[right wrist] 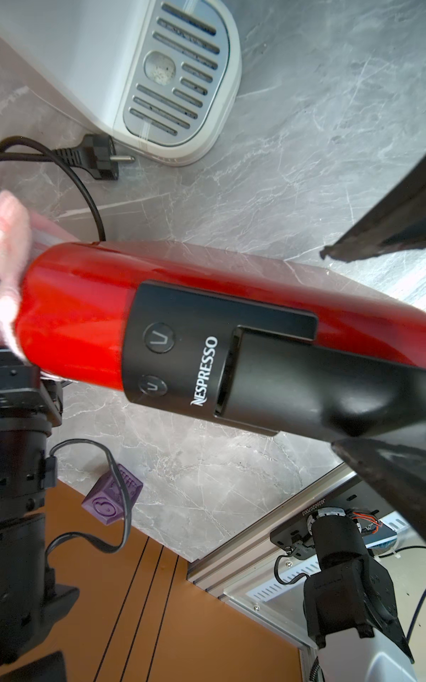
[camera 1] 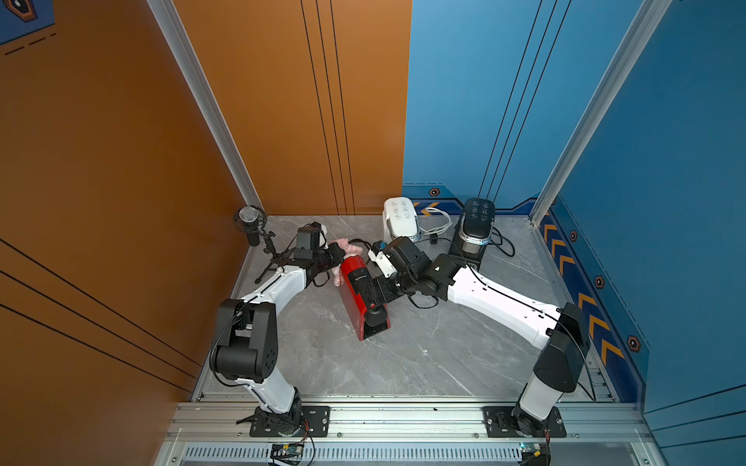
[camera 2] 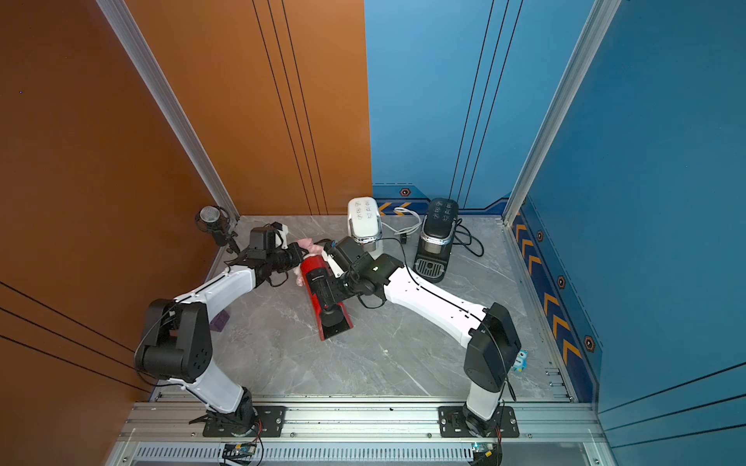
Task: Wipe the surface of a coffee machine
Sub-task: Wipe the dirt from the surface of the coffee machine.
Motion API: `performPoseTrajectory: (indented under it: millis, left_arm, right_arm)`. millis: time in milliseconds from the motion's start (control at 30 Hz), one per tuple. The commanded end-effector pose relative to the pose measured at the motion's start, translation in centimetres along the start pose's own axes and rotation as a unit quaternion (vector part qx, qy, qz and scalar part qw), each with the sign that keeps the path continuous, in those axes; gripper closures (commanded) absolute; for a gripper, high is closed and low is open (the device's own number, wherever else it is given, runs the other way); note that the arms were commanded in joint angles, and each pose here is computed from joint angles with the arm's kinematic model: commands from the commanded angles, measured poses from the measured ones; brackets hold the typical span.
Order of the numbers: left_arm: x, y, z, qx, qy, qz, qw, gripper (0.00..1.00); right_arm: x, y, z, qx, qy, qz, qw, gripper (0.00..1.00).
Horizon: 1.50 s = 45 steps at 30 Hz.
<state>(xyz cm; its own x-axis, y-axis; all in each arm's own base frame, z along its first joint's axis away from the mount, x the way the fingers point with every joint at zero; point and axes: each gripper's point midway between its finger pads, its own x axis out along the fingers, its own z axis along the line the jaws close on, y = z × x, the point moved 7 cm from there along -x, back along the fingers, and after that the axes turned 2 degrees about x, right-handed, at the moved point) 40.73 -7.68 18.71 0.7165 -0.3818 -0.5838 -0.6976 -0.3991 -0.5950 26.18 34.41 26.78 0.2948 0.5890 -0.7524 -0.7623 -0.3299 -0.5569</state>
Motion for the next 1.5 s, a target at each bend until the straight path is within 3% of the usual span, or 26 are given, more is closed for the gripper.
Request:
performPoseTrajectory:
  millis: [0, 167, 433, 667, 1267, 1467]
  left_arm:
    - [1.9, 6.1, 2.7, 0.005, -0.059, 0.093, 0.994, 1.00]
    - [1.1, 4.5, 1.6, 0.003, -0.040, 0.076, 0.996, 1.00]
    - [-5.9, -3.6, -4.4, 0.020, 0.045, -0.020, 0.999, 1.00]
    - [-8.9, -5.3, -5.9, 0.028, 0.059, -0.045, 0.997, 1.00]
    - [-1.9, 1.9, 1.1, 0.021, -0.074, 0.056, 0.995, 1.00]
    - [0.3, 5.1, 2.4, 0.031, -0.091, 0.082, 0.992, 1.00]
  right_arm:
    - [0.8, 0.6, -0.3, -0.008, 0.007, 0.029, 1.000, 0.24]
    - [0.6, 0.6, 0.1, -0.010, 0.003, 0.031, 0.999, 0.24]
    - [0.3, 0.5, 0.5, -0.014, 0.006, 0.025, 1.000, 0.23]
    - [-0.1, 0.0, 1.1, -0.017, 0.000, 0.016, 1.000, 0.22]
    - [-0.4, 0.3, 1.6, -0.022, 0.002, 0.020, 1.000, 0.22]
    - [-0.3, 0.1, 1.7, -0.024, 0.003, 0.022, 0.999, 0.22]
